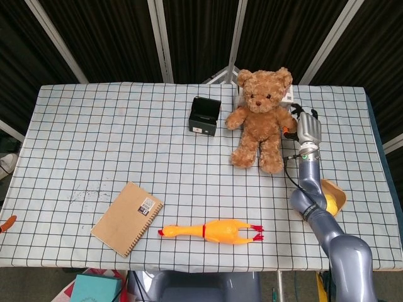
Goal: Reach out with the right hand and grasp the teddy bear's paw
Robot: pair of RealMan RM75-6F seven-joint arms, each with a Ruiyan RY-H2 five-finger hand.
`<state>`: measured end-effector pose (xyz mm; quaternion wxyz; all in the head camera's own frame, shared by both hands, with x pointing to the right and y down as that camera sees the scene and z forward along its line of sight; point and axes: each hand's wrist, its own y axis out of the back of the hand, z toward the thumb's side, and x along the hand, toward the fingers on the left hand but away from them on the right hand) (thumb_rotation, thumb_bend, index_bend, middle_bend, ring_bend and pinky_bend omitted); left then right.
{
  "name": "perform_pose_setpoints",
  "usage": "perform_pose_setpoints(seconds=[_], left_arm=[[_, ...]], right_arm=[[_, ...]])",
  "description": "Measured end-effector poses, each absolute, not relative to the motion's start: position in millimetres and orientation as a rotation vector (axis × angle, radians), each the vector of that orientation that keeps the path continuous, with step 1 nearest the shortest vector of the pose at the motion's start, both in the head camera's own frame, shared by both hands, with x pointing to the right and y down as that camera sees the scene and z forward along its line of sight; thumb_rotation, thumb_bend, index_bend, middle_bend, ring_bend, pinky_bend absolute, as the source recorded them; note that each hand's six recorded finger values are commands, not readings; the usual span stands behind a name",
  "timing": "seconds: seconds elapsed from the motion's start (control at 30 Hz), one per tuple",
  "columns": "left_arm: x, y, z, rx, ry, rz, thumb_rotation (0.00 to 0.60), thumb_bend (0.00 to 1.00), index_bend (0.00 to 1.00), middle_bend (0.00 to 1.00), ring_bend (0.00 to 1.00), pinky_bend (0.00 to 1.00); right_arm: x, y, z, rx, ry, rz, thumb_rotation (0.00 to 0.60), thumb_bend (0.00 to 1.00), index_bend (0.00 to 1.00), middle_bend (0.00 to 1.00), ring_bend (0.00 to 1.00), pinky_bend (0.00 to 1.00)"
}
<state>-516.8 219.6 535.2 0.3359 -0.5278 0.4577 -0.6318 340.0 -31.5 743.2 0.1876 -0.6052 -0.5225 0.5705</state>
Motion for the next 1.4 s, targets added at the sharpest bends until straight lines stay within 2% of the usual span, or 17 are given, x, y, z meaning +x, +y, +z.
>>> perform_pose_setpoints(seconds=[0.13,0.47,0.77,0.9,1.13,1.23,1.4], left_arm=[[-517.3,220.0,534.3,-1.379,1.201,-1.644,0.600,0.27,0.21,0.00,0.00,0.14],[-513.0,222.4,533.7,-1.406,1.187,-1.626,0.600,0.27,0.21,0.00,0.00,0.14],[-509.7,225.9,530.7,-1.430,1.186,-1.603,0.600,0.27,0.21,0.00,0.00,0.13],[-508.8,226.9,529.9,-1.438,1.184,-1.597,0.600,0.27,0.21,0.00,0.00,0.14],[-507.5,228.4,529.2,-1.451,1.174,-1.588,0.600,0.27,0.21,0.00,0.00,0.14],[-508.0,228.7,528.3,-1.453,1.176,-1.586,0.600,0.27,0.21,0.00,0.00,0.14],[-509.3,229.0,526.2,-1.450,1.184,-1.580,0.600,0.27,0.21,0.00,0.00,0.13]], right_arm=[[346.9,-27.6,743.6,-1.711,-1.464,1.615,0.600,0.40,0.00,0.13,0.15,0.00],[379.7,-7.8,742.3,-1.727,-1.441,1.679,0.600,0.40,0.00,0.13,0.13,0.00],[403.5,28.5,712.8,-1.814,-1.478,1.612,0.600,0.40,0.00,0.13,0.13,0.00],[407.5,56.9,687.2,-1.859,-1.500,1.560,0.600,0.40,0.00,0.13,0.13,0.00],[423.1,147.3,636.4,-1.812,-1.425,1.584,0.600,0.40,0.00,0.13,0.10,0.00],[430.2,177.6,622.3,-1.729,-1.334,1.598,0.600,0.40,0.00,0.13,0.09,0.00],[433.9,208.6,607.9,-1.589,-1.115,1.572,0.600,0.40,0.02,0.13,0.09,0.00]])
